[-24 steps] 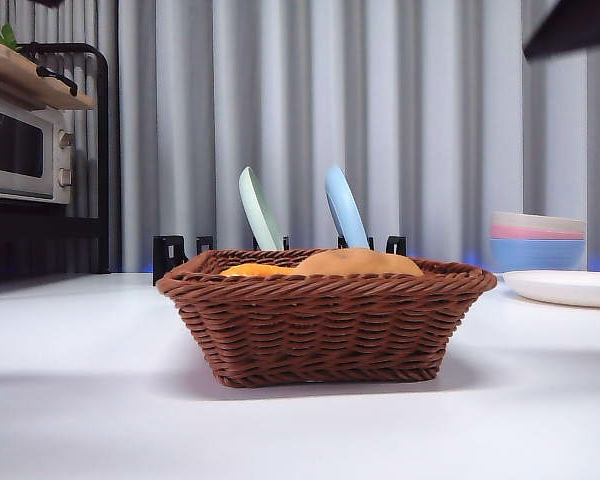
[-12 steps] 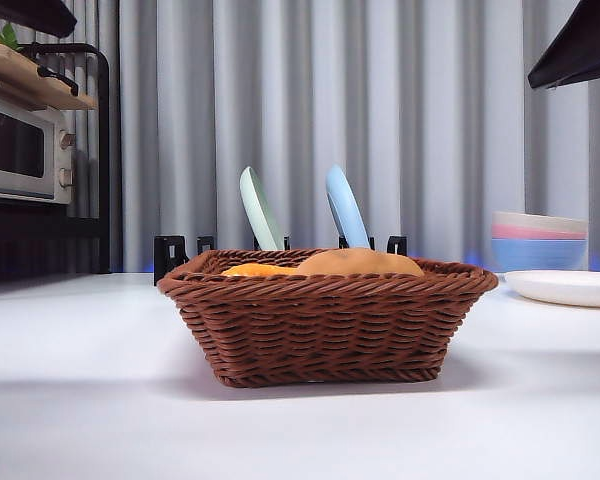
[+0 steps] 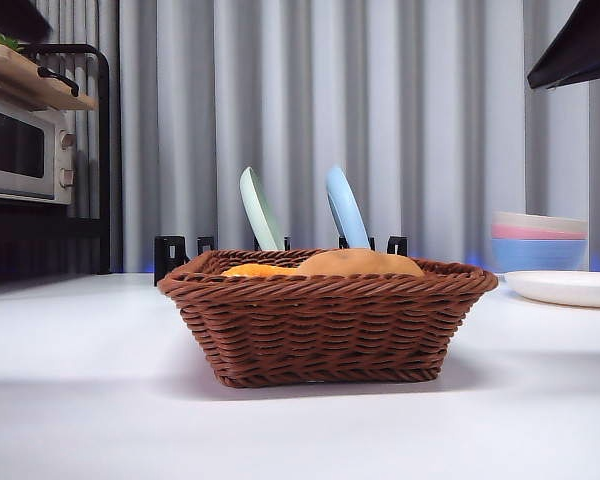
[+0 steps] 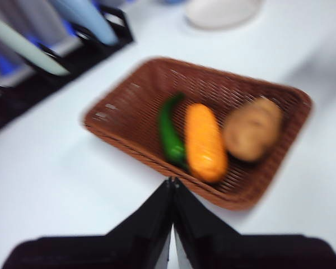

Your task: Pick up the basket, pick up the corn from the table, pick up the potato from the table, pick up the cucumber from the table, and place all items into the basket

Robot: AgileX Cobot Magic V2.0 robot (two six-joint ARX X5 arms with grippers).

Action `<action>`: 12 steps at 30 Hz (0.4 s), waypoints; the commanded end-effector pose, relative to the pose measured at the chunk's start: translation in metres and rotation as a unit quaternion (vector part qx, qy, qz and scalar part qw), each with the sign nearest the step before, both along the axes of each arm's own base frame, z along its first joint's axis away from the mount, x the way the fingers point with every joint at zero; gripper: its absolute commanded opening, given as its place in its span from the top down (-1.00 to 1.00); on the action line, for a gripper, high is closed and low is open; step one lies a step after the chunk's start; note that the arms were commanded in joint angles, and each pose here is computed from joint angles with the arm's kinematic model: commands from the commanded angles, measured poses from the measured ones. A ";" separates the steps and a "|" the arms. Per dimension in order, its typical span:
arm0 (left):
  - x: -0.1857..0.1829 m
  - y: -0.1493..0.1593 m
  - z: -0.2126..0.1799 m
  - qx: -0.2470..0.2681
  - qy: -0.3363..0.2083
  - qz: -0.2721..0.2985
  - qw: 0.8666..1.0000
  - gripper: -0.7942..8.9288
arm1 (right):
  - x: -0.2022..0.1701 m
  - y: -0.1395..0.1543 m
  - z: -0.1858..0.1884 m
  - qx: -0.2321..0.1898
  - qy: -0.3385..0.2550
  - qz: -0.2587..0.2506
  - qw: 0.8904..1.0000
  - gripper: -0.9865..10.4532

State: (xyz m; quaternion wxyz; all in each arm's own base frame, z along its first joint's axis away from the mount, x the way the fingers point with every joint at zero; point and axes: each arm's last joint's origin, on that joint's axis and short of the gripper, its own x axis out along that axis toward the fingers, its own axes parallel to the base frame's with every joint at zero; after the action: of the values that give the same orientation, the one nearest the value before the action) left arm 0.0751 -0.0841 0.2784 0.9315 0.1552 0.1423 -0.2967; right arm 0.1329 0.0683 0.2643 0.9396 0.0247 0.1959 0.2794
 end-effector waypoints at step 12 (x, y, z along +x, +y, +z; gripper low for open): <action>0.020 0.061 -0.056 -0.101 -0.120 0.161 0.974 0.84 | 0.000 0.000 -0.001 0.002 0.004 -0.003 1.000 0.82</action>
State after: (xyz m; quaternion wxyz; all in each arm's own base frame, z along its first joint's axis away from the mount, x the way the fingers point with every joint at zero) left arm 0.0934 -0.0254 0.2304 0.9879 0.0662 0.0162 -0.1391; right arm 0.1327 0.0682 0.2641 0.9394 0.0244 0.1974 0.2793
